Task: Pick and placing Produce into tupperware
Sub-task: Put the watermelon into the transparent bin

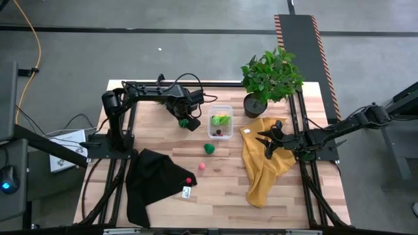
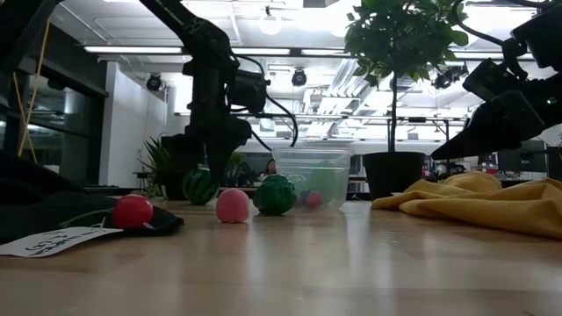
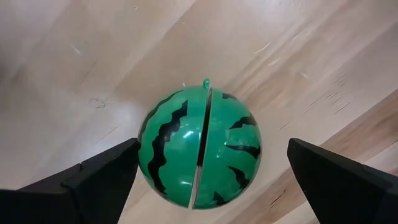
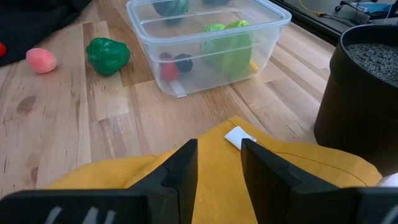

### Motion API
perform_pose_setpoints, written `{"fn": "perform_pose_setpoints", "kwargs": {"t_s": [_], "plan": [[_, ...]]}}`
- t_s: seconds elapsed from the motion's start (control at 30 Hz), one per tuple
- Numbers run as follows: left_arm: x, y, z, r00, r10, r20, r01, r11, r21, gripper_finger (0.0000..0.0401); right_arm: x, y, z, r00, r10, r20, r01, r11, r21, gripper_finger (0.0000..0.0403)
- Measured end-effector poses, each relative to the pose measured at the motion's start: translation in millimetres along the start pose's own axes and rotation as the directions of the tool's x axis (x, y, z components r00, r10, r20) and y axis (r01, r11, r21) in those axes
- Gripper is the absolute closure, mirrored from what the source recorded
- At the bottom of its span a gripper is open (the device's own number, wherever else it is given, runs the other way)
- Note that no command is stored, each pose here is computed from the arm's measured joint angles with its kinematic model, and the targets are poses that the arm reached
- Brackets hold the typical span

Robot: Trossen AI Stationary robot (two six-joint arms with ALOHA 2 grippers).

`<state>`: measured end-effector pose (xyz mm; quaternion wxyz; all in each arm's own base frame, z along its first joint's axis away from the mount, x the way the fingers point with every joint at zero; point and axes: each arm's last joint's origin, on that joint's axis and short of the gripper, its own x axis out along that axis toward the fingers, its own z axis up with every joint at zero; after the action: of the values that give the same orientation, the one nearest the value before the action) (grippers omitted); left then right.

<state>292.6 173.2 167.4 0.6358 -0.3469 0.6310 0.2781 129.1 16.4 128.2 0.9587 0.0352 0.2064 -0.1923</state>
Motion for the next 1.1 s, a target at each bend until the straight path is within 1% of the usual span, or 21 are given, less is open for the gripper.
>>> {"fn": "perform_pose_setpoints", "kwargs": {"t_s": [0.33,0.7,0.9,1.1], "plan": [[0.1,-0.9,2.5,1.000,-0.007,0.027,0.007,1.000,0.005,0.0004,0.0,0.0,0.0,1.000,0.000,0.000,0.000,1.000,0.000,0.0289],[1.9,-0.7,3.5,1.000,0.001,0.029,-0.001,1.000,0.005,0.0004,0.0,0.0,0.0,1.000,0.000,0.000,0.000,1.000,0.000,0.0289],[6.8,-0.2,3.6,1.000,0.010,0.008,-0.010,1.000,0.003,0.0004,0.0,0.0,0.1,1.000,0.000,0.000,0.000,1.000,0.000,0.0289],[6.5,-0.5,4.7,1.000,0.005,0.020,-0.005,1.000,0.004,0.0004,0.0,0.0,0.0,1.000,0.000,0.000,0.000,1.000,0.000,0.0289]]}}
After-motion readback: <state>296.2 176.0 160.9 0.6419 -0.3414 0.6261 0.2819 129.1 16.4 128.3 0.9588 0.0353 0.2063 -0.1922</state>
